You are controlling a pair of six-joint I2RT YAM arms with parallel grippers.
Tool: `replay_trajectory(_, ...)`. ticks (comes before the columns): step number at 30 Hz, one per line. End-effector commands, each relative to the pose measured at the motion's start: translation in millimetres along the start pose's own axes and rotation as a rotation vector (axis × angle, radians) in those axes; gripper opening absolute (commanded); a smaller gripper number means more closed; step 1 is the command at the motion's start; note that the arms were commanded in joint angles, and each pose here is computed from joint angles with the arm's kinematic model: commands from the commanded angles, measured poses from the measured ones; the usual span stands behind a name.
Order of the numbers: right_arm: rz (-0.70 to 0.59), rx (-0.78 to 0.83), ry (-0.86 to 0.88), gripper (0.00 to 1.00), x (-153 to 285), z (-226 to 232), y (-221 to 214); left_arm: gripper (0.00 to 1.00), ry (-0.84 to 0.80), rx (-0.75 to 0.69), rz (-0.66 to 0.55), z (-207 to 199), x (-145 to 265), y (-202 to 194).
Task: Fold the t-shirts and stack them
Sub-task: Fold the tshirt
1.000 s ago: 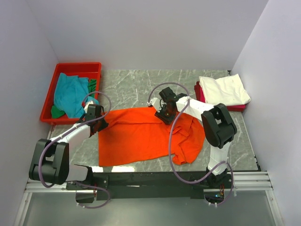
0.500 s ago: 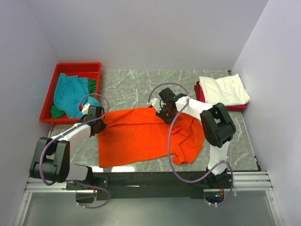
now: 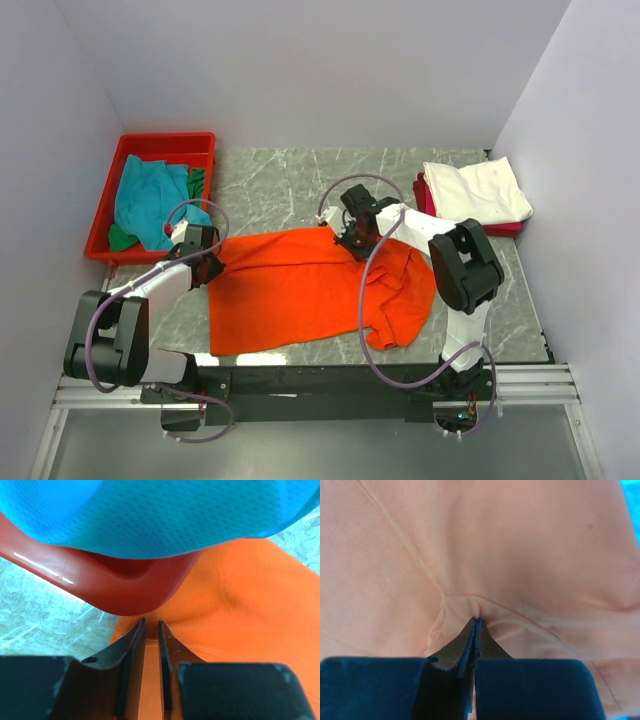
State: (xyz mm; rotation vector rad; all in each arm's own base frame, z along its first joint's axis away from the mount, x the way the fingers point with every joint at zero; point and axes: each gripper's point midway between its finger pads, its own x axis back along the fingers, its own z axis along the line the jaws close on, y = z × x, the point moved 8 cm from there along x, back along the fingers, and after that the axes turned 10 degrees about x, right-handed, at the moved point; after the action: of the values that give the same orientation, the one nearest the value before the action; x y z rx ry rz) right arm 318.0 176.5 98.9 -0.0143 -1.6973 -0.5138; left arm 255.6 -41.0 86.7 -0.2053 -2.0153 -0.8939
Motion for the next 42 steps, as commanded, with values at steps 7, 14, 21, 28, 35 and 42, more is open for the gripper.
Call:
replay_trajectory(7, -0.061, -0.035, -0.064, 0.0, 38.0, -16.7, -3.9, 0.22, -0.002, -0.008, 0.001, -2.9, -0.5, 6.1)
replay_trajectory(14, -0.045, -0.027, -0.031, 0.0, 39.1, -13.4, -9.9, 0.23, -0.073, -0.018, 0.027, -7.4, 11.4, 6.2)
replay_trajectory(21, -0.087, -0.059, 0.024, 0.27, 58.2, -19.0, -18.5, 0.35, -0.25, -0.03, 0.036, -22.2, 41.8, 13.9)
replay_trajectory(28, -0.209, -0.246, -0.135, 0.37, 109.5, -75.4, -45.8, 0.65, -0.505, -0.062, 0.037, -40.6, 77.3, 20.3)
replay_trajectory(35, -0.26, -0.528, -0.151, 0.38, 101.6, -132.9, -74.5, 0.61, -0.518, -0.121, 0.062, -71.2, 52.9, 31.6)
replay_trajectory(42, -0.225, -0.615, -0.15, 0.38, 77.1, -162.2, -80.4, 0.56, -0.415, -0.142, 0.074, -92.7, 7.9, 39.4)
